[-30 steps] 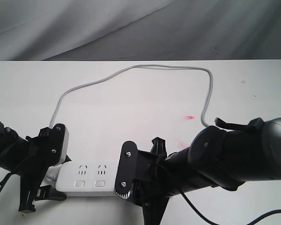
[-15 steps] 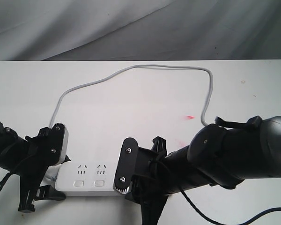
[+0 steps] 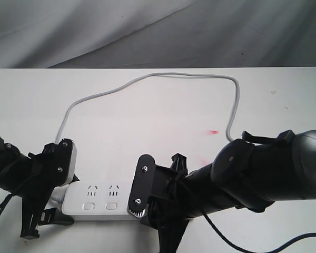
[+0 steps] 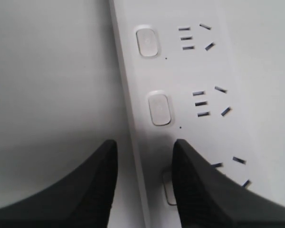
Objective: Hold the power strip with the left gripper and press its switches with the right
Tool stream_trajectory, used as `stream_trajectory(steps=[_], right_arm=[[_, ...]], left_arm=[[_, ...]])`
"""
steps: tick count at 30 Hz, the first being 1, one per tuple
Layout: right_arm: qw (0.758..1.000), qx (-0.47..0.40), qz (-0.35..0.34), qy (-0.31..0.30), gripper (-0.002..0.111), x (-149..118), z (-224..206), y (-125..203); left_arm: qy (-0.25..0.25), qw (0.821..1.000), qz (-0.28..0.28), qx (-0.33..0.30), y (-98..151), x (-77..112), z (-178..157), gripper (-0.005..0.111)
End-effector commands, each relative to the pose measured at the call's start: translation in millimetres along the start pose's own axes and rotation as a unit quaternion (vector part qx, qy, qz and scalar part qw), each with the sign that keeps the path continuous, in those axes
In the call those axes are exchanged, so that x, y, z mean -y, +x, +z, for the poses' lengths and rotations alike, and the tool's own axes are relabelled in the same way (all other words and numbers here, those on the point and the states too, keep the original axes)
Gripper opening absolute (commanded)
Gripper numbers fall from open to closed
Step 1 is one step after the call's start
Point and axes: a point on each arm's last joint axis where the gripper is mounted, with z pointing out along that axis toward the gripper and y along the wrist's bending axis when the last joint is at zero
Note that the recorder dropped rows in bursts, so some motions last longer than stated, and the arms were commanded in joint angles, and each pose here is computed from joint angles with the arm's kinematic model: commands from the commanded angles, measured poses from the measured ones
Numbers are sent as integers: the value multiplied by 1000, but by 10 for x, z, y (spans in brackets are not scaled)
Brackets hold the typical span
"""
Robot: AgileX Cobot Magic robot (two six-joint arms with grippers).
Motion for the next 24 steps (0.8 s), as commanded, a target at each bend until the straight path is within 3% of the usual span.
stream_trajectory(steps=[1,12,24], right_arm=[[998,-29,5,-52,36,-137,132,165],[997,67,-22,31,36,-26,-502,-192],[997,67,-24,27,36,-57,-532,-165]], left_arm=[[-13,1000,4,-11,28,-31,8,54],[-13,1000,4,-11,28,-31,8,54],[-13,1000,4,-11,28,-31,8,54]])
